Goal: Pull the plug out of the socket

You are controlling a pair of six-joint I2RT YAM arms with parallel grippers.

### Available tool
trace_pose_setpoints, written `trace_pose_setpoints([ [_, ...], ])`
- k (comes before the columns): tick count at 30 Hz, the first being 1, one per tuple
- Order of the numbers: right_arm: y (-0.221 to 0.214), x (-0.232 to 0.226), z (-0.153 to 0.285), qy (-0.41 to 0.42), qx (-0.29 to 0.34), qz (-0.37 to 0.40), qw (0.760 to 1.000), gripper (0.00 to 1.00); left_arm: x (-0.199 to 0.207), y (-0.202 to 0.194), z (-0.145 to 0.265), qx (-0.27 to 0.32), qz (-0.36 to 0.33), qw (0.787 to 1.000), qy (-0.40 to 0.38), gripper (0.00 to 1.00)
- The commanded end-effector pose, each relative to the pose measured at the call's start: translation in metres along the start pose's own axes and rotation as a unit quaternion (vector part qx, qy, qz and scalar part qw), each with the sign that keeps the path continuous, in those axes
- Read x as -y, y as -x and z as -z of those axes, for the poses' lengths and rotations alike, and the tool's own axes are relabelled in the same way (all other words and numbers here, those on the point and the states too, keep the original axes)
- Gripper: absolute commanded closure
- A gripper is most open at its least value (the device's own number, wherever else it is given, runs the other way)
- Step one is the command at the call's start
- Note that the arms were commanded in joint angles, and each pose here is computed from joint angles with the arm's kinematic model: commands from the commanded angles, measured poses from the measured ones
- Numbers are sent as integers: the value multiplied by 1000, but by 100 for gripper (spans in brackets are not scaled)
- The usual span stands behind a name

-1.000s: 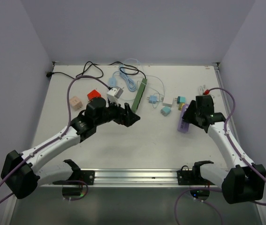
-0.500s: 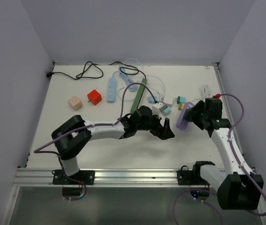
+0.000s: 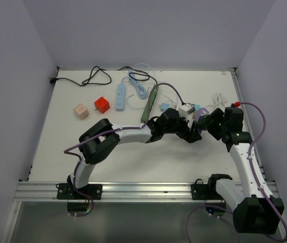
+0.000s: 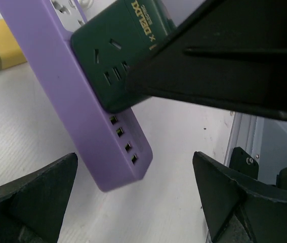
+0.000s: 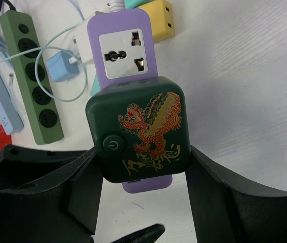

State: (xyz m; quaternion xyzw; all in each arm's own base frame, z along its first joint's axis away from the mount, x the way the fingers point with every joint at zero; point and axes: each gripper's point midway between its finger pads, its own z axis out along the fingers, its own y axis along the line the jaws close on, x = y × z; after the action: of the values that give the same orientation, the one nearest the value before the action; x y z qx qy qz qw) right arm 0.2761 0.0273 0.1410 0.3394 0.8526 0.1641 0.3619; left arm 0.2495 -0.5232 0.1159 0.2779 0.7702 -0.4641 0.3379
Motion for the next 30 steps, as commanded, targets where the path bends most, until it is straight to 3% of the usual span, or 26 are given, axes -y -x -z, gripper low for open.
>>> trace_pose_setpoints([
  [1,9,-21,14,50,20,-2,999,85,3,21,-15,26,-25,999,-5,1],
  [3,8,-21,17,51,20,-3,998,85,-5,14,-23,17,-24,1000,2,4],
  [7,9,-22,22,56,25,-4,998,84,-6,11,-34,12,-24,1000,-5,24],
  [10,12,-17,26,44,37,5,998,84,-10,4,-38,7,-16,1000,-4,57],
  [14,13,-9,25,28,43,14,999,85,-18,-3,-38,-1,-7,1000,6,79],
  [19,20,5,30,-2,71,31,997,90,-42,-13,-31,-12,23,999,43,92],
  [23,22,4,32,-2,74,35,997,93,-52,-18,-30,-23,55,997,46,94],
  [30,21,9,30,14,102,43,994,94,-13,-20,-31,-34,171,981,-84,95],
])
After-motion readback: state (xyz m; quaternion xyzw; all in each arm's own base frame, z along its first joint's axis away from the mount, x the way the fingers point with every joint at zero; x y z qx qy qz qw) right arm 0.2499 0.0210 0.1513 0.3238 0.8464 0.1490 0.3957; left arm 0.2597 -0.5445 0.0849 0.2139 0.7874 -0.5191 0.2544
